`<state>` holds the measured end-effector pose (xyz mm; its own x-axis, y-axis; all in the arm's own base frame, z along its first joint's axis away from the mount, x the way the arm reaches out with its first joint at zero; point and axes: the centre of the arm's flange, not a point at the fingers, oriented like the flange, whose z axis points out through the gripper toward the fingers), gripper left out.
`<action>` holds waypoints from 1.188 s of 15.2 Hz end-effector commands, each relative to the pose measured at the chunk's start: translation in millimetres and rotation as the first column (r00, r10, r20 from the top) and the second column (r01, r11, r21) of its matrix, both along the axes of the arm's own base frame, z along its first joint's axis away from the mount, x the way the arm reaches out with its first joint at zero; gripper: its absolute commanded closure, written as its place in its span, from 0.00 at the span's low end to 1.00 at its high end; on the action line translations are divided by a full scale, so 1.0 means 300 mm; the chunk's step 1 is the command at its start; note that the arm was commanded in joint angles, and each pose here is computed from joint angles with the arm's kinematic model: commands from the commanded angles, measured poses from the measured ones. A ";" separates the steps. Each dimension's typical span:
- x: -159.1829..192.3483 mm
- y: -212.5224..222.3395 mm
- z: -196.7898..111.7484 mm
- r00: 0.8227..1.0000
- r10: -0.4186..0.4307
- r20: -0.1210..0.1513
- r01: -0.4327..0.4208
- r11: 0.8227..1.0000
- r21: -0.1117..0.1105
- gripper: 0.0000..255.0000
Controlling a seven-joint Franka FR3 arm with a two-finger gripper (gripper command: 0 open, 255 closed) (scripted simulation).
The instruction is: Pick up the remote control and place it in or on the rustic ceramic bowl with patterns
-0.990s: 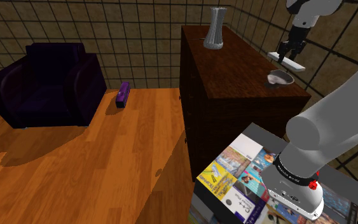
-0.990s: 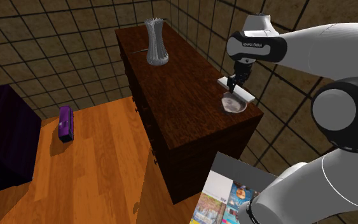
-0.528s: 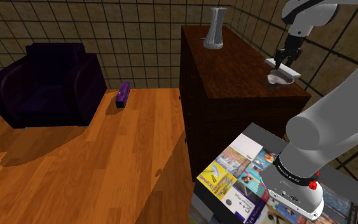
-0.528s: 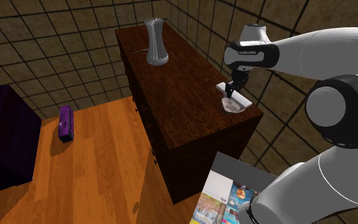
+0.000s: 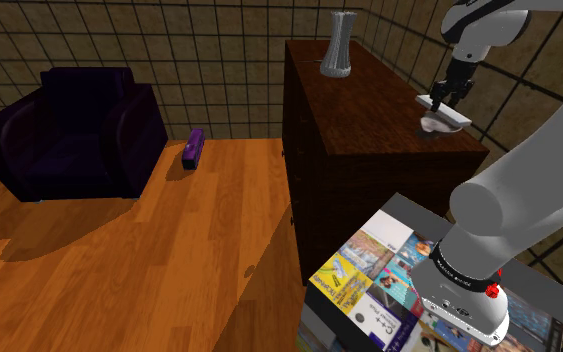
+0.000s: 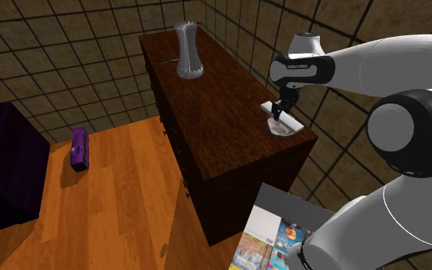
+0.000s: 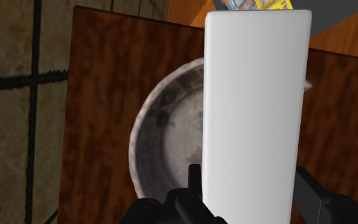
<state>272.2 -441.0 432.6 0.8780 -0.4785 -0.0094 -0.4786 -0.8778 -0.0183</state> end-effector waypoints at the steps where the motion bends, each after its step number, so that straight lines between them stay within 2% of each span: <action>1: 0.000 0.000 0.000 1.000 0.000 0.000 0.000 1.000 0.000 1.00; 2: 0.000 0.000 0.000 1.000 0.000 0.000 0.000 1.000 0.000 0.00; 7: 0.000 0.000 0.000 1.000 0.000 0.000 0.000 1.000 0.000 0.00; 11: 0.000 -0.003 0.167 1.000 0.000 0.000 0.000 1.000 0.000 0.00; 18: 0.000 -0.003 0.167 1.000 0.000 0.000 0.000 1.000 0.000 0.00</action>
